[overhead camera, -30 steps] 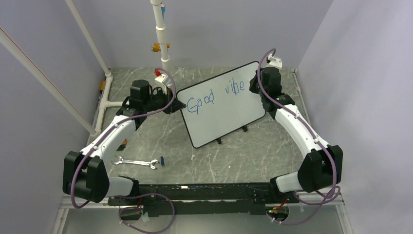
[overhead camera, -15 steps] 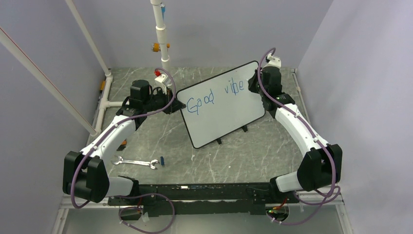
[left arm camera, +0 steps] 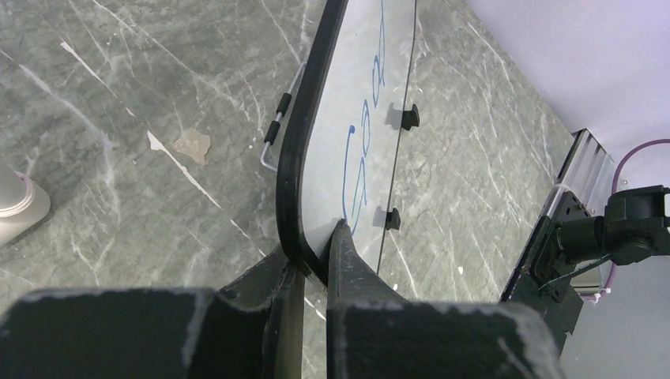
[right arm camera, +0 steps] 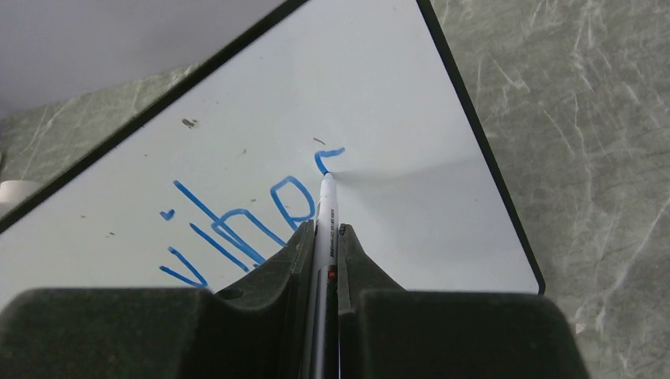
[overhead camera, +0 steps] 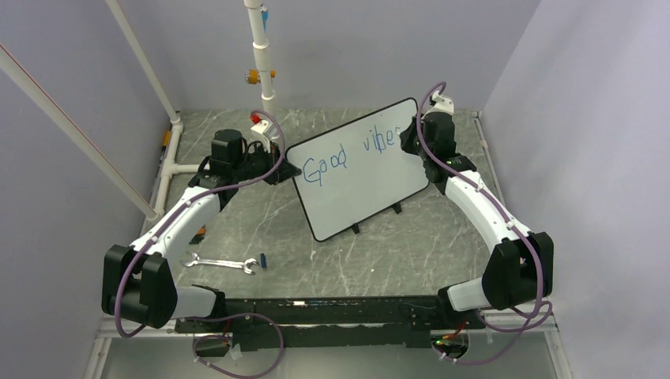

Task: Write a sentence on the whiteboard

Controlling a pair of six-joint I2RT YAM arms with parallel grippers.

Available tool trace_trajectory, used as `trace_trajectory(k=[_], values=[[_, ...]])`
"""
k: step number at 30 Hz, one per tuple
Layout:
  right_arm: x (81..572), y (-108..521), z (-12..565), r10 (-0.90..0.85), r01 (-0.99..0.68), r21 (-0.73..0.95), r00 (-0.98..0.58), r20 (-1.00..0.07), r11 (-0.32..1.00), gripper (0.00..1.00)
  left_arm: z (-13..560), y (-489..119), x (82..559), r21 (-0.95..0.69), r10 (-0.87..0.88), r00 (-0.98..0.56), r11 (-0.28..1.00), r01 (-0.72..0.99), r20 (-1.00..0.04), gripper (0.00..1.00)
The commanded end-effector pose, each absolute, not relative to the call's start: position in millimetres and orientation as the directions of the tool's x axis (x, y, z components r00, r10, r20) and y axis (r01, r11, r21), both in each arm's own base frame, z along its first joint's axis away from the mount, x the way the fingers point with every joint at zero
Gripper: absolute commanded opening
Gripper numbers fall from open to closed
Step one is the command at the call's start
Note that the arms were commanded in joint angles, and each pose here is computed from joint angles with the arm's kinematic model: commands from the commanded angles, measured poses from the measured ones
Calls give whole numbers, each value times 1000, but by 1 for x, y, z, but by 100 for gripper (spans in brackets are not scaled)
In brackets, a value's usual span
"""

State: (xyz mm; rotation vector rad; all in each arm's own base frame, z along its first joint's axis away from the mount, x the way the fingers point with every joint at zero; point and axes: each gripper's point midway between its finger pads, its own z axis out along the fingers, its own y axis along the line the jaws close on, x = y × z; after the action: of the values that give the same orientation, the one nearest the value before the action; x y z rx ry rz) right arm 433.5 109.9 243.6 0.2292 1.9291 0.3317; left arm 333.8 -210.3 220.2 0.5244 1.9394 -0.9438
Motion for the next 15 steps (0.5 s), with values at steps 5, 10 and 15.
trace_trajectory(k=[5, 10, 15], values=[[429, 113, 241, 330, -13, 359, -361, -872, 933, 0, 204, -186, 356, -193, 125, -409, 733, 653, -904, 0], [431, 104, 242, 324, 26, 337, -349, -879, 941, 0, 204, -186, 356, -193, 127, -410, 733, 652, -903, 0], [436, 97, 246, 322, 51, 324, -334, -886, 945, 0, 204, -187, 356, -193, 128, -410, 732, 653, -903, 0]])
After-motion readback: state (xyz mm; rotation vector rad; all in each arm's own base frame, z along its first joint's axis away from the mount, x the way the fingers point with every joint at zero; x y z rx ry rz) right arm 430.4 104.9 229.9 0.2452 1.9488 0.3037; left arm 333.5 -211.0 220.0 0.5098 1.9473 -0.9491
